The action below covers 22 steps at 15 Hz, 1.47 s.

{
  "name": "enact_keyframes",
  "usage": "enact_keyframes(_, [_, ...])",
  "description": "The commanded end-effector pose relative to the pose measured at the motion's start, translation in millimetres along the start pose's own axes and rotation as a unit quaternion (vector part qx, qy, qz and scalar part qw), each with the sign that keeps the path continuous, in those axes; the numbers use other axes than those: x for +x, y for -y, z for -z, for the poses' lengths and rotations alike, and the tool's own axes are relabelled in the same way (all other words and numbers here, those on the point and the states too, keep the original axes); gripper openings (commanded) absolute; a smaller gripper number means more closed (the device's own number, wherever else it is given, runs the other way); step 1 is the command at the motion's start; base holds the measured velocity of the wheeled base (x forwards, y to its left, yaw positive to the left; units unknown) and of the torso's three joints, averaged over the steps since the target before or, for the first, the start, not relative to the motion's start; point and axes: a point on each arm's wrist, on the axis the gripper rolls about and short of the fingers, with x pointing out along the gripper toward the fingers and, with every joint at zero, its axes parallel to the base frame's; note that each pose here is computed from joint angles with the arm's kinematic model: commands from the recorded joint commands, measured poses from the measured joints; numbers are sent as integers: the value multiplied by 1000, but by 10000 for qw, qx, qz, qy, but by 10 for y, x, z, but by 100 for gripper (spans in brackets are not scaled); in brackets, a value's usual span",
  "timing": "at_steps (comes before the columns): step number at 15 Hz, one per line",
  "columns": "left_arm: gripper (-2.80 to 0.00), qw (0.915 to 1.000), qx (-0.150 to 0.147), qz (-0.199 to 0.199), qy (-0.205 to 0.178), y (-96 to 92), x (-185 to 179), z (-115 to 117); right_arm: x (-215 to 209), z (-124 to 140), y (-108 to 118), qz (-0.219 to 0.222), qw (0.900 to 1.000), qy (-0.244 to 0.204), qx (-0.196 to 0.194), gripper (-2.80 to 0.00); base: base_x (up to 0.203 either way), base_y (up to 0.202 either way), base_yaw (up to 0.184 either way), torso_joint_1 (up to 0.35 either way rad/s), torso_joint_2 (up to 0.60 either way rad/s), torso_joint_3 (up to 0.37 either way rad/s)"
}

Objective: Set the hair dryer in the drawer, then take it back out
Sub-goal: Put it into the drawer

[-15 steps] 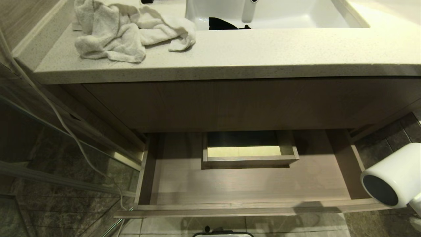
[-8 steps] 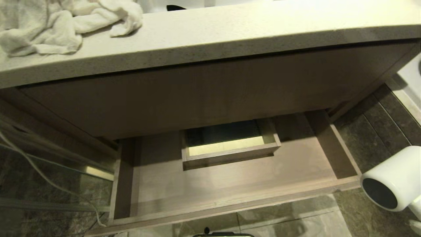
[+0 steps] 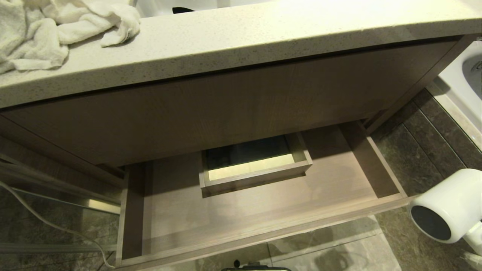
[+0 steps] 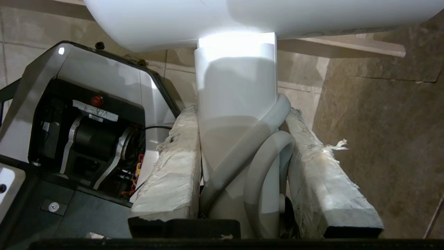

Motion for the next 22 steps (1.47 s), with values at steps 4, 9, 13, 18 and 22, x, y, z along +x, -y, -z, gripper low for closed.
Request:
enact_keyframes(4, [-280, 10000, -2, -1, 1, 0, 0, 0, 60, -13, 44, -112, 9998, -139, 71, -280, 0, 0, 0, 0, 0, 0])
enact_keyframes(9, [-280, 10000, -2, -1, -2, 0, 0, 1, 368, -141, 333, -317, 9952, -820, 426, -280, 0, 0, 0, 0, 0, 0])
enact_keyframes(13, [-280, 10000, -2, -1, -7, 0, 1, 4, 838, -306, 761, -285, 9820, -1699, 773, -280, 0, 0, 0, 0, 0, 0])
enact_keyframes(18, [-280, 10000, -2, -1, -7, 0, 1, 4, 1292, -492, 967, -521, 9765, -1964, 713, -280, 0, 0, 0, 0, 0, 0])
enact_keyframes(22, [-280, 10000, -2, -1, -7, 0, 1, 4, 1273, -536, 897, -502, 9787, -1919, 531, -280, 0, 0, 0, 0, 0, 0])
